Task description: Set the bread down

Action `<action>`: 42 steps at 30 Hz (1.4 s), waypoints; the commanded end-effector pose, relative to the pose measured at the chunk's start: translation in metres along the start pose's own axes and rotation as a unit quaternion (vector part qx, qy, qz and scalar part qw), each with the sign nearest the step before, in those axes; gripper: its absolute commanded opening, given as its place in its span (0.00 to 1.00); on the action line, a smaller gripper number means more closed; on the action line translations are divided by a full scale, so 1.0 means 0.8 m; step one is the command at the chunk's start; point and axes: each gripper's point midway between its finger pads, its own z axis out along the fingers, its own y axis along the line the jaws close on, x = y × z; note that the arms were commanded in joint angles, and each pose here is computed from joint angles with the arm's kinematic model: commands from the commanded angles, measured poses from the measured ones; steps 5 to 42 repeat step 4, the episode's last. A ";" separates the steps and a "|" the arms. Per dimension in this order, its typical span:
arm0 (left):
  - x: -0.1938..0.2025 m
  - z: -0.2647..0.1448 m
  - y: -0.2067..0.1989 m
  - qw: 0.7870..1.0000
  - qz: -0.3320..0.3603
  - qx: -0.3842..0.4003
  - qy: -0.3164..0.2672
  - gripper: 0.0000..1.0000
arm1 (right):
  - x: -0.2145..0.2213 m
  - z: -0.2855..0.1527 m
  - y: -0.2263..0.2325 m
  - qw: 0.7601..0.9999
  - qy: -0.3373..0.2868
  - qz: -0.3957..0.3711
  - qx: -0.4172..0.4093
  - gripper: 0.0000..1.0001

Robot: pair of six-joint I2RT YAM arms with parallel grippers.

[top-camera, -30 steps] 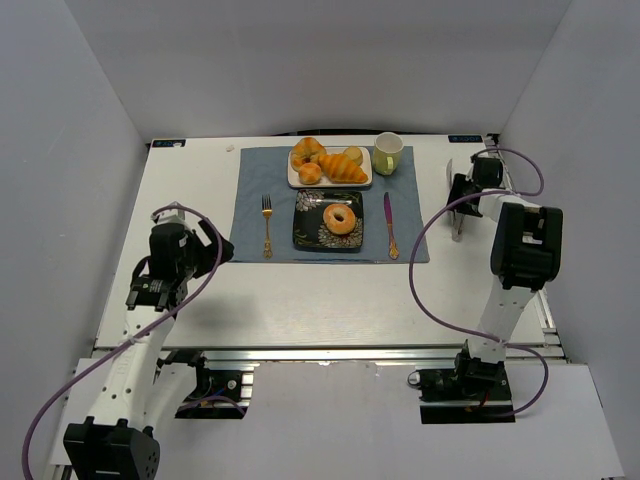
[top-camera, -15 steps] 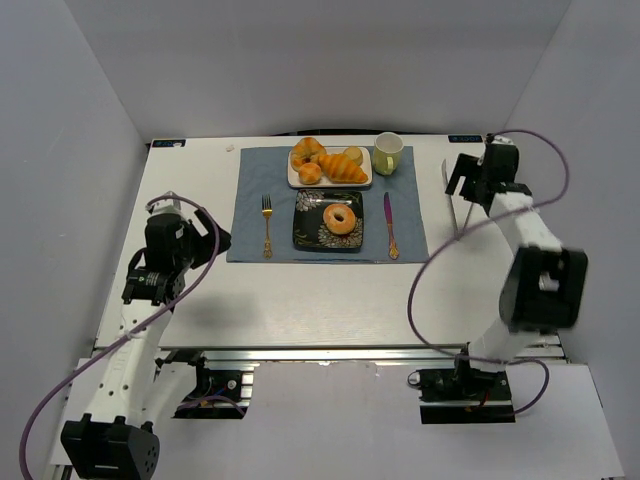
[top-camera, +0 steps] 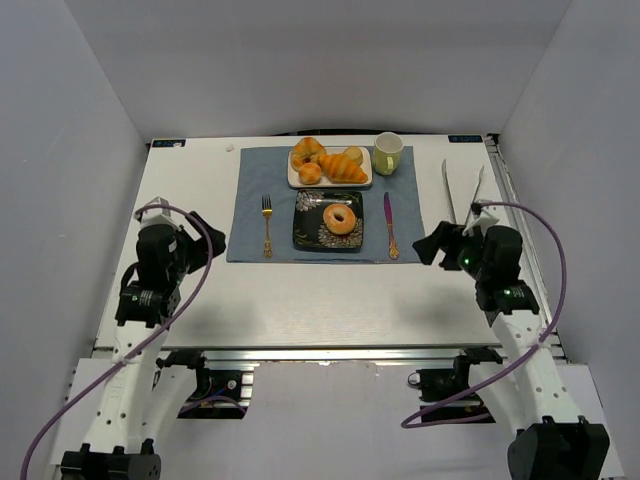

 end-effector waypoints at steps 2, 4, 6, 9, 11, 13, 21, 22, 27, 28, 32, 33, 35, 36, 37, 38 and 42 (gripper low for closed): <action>0.000 -0.007 0.014 0.999 0.026 -0.028 0.005 0.98 | -0.006 -0.012 0.017 0.999 -0.019 -0.025 -0.036 0.89; 0.000 -0.009 0.014 0.999 0.029 -0.026 0.003 0.98 | 0.001 -0.010 0.009 0.999 -0.003 -0.026 -0.021 0.90; 0.000 -0.009 0.014 0.999 0.029 -0.026 0.003 0.98 | 0.001 -0.010 0.009 0.999 -0.003 -0.026 -0.021 0.90; 0.000 -0.009 0.014 0.999 0.029 -0.026 0.003 0.98 | 0.001 -0.010 0.009 0.999 -0.003 -0.026 -0.021 0.90; 0.000 -0.009 0.014 0.999 0.029 -0.026 0.003 0.98 | 0.001 -0.010 0.009 0.999 -0.003 -0.026 -0.021 0.90; 0.000 -0.009 0.014 0.999 0.029 -0.026 0.003 0.98 | 0.001 -0.010 0.009 0.999 -0.003 -0.026 -0.021 0.90; 0.000 -0.009 0.014 0.999 0.029 -0.026 0.003 0.98 | 0.001 -0.010 0.009 0.999 -0.003 -0.026 -0.021 0.90; 0.000 -0.009 0.014 0.999 0.029 -0.026 0.003 0.98 | 0.001 -0.010 0.009 0.999 -0.003 -0.026 -0.021 0.90; 0.000 -0.009 0.014 0.999 0.029 -0.026 0.003 0.98 | 0.001 -0.010 0.009 0.999 -0.003 -0.026 -0.021 0.90; 0.000 -0.009 0.014 0.999 0.029 -0.026 0.003 0.98 | 0.001 -0.010 0.009 0.999 -0.003 -0.026 -0.021 0.90; 0.000 -0.009 0.014 0.999 0.029 -0.026 0.003 0.98 | 0.001 -0.010 0.009 0.999 -0.003 -0.026 -0.021 0.90; 0.000 -0.009 0.014 0.999 0.029 -0.026 0.003 0.98 | 0.001 -0.010 0.009 0.999 -0.003 -0.026 -0.021 0.90; 0.000 -0.009 0.014 0.999 0.029 -0.026 0.003 0.98 | 0.001 -0.010 0.009 0.999 -0.003 -0.026 -0.021 0.90; 0.000 -0.009 0.014 0.999 0.029 -0.026 0.003 0.98 | 0.001 -0.010 0.009 0.999 -0.003 -0.026 -0.021 0.90; 0.000 -0.009 0.014 0.999 0.029 -0.026 0.003 0.98 | 0.001 -0.010 0.009 0.999 -0.003 -0.026 -0.021 0.90; 0.000 -0.009 0.014 0.999 0.029 -0.026 0.003 0.98 | 0.001 -0.010 0.009 0.999 -0.003 -0.026 -0.021 0.90; 0.000 -0.009 0.014 0.999 0.029 -0.026 0.003 0.98 | 0.001 -0.010 0.009 0.999 -0.003 -0.026 -0.021 0.90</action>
